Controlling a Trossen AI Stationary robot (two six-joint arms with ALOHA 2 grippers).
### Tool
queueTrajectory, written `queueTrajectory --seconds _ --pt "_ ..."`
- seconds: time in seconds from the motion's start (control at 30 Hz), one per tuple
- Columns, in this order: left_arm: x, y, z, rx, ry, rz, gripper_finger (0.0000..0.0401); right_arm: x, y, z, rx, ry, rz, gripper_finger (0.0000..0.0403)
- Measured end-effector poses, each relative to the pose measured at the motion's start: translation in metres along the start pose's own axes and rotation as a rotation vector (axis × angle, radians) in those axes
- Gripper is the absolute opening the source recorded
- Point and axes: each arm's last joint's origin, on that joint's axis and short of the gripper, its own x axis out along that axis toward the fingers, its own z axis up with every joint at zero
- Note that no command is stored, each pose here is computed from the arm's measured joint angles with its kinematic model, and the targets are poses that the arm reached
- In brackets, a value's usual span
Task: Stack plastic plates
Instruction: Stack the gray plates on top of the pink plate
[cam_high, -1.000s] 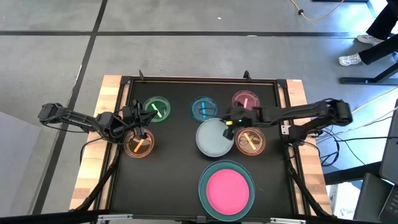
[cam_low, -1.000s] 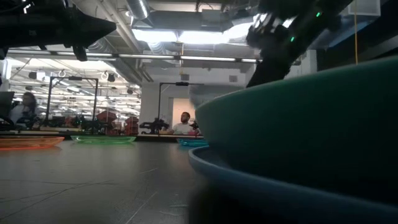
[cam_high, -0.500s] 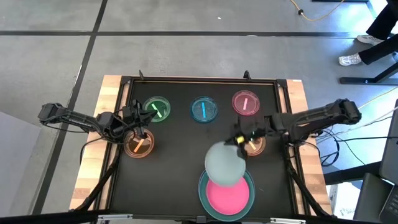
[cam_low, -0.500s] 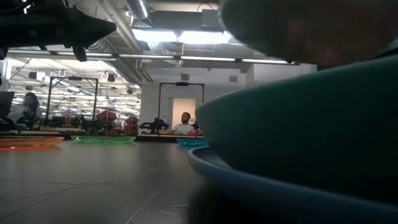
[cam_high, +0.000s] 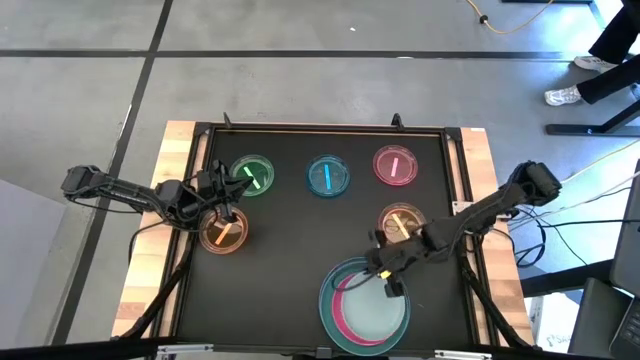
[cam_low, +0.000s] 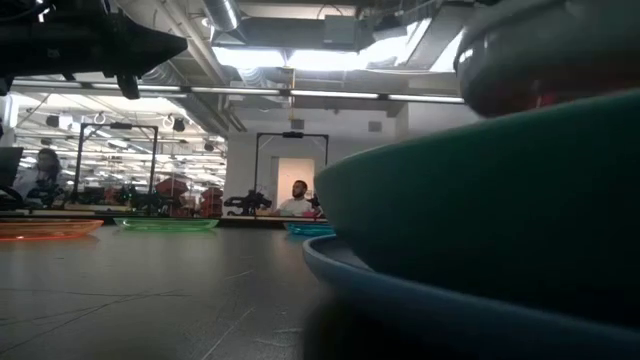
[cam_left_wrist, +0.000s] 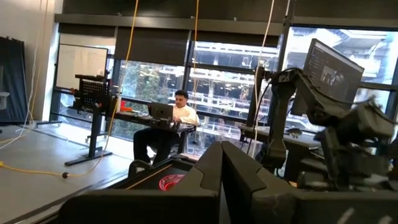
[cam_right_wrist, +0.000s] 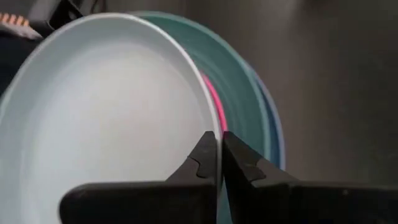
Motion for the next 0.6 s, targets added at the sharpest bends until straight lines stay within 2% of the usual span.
queueTrajectory --seconds 0.3,0.5,0.6 --pt "0.0 0.0 0.0 0.0 0.0 0.001 0.0002 0.028 0.001 -0.006 -0.005 0.034 -0.005 0.0012" --pt "0.0 0.0 0.0 0.0 0.0 0.001 0.0002 0.024 0.003 -0.006 -0.008 0.096 0.049 0.0085" --pt "0.0 0.0 0.0 0.0 0.001 0.002 0.0002 0.009 0.007 0.008 -0.05 0.13 0.055 0.0119"
